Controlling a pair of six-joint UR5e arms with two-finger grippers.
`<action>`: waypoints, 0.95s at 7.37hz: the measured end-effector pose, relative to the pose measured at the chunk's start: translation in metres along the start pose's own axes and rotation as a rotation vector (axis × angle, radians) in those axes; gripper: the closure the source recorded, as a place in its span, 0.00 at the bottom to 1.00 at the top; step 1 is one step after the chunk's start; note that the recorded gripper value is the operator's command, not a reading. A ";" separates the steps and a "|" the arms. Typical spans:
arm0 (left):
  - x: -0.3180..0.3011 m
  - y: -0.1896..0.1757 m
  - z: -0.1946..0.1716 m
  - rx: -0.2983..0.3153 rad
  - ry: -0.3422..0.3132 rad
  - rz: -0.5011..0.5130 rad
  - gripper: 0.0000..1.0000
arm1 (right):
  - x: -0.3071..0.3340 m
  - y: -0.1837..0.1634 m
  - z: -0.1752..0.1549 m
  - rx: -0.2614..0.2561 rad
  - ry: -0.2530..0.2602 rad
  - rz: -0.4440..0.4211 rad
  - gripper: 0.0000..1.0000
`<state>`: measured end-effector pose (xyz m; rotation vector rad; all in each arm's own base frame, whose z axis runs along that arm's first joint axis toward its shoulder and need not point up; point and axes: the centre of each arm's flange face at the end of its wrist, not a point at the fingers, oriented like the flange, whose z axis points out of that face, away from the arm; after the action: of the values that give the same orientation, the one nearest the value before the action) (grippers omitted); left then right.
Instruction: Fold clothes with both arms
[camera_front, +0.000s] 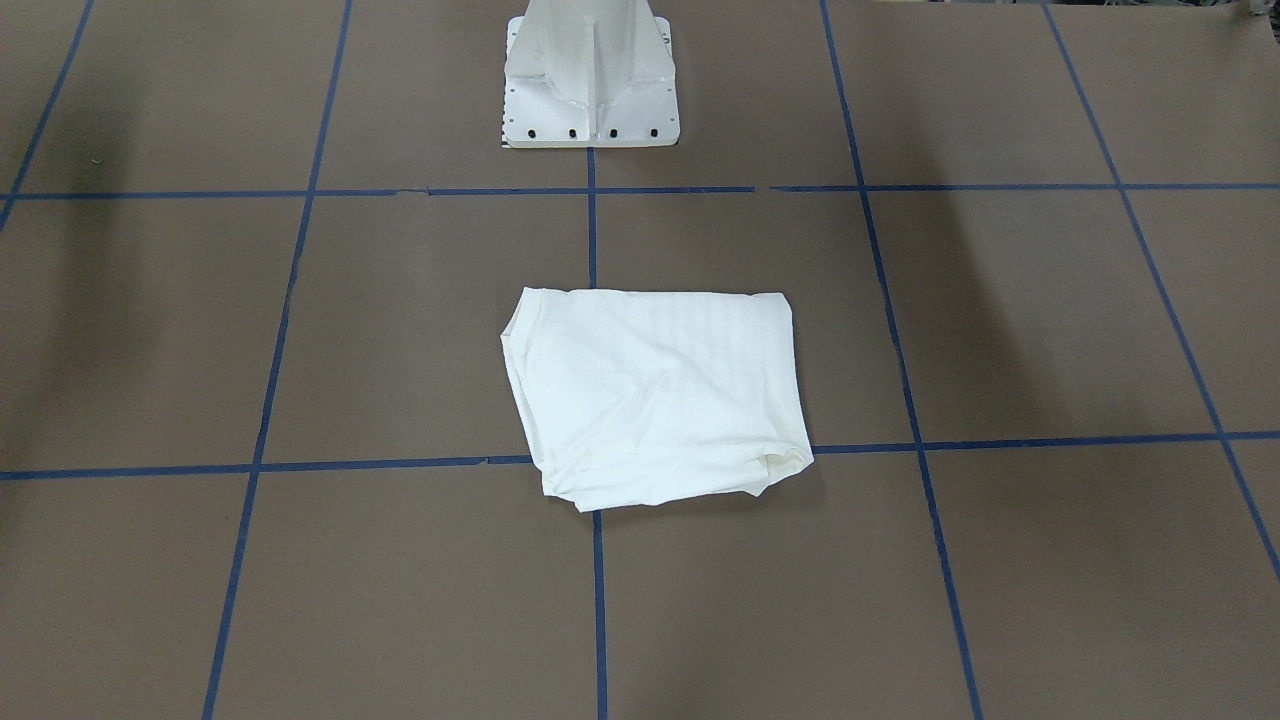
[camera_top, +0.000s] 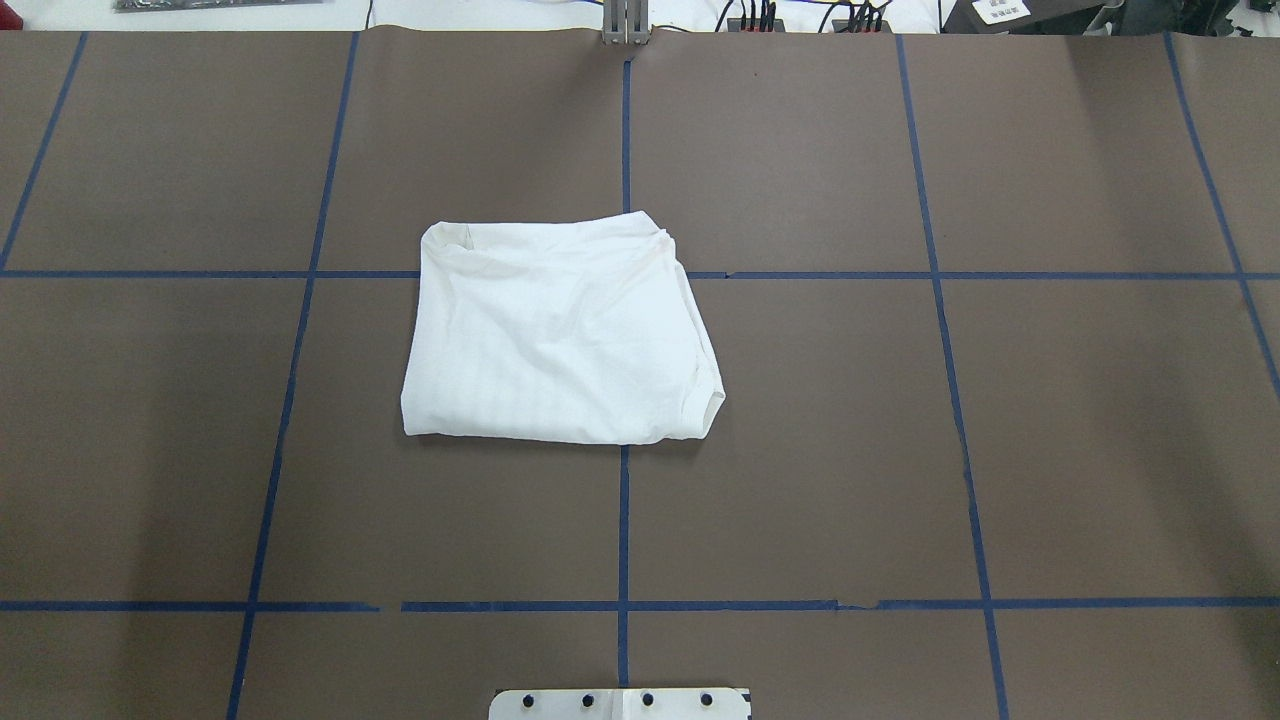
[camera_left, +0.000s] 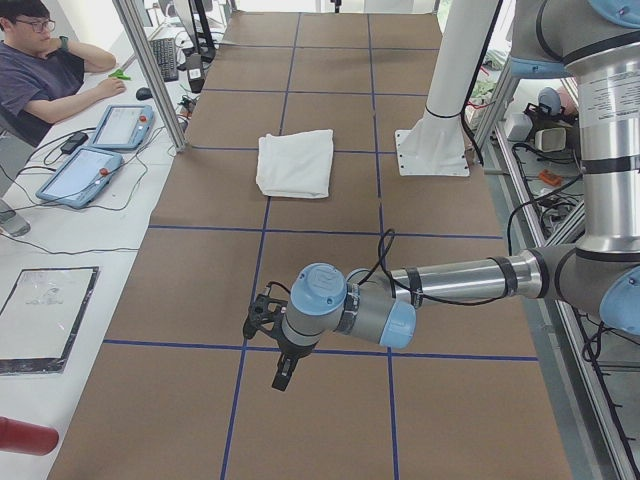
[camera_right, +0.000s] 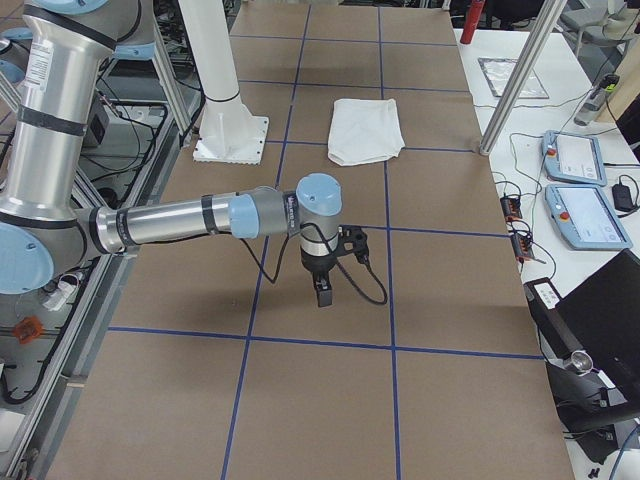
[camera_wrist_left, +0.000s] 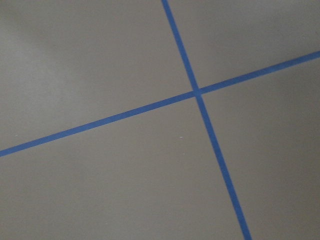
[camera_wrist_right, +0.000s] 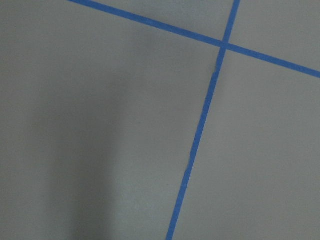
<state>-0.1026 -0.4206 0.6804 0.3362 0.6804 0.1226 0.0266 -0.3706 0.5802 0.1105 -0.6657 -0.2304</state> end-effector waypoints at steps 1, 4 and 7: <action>-0.001 0.000 -0.003 0.005 0.000 -0.006 0.00 | 0.014 0.019 -0.001 0.024 -0.012 0.018 0.00; 0.000 0.003 -0.002 0.017 0.026 -0.001 0.00 | 0.026 0.032 0.004 0.037 -0.052 0.054 0.00; 0.015 -0.015 -0.013 -0.018 0.106 -0.063 0.00 | 0.029 0.032 0.007 0.035 -0.057 0.059 0.00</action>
<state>-0.0989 -0.4282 0.6568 0.2925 0.7939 0.0868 0.0499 -0.3472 0.6081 0.1175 -0.7284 -0.1654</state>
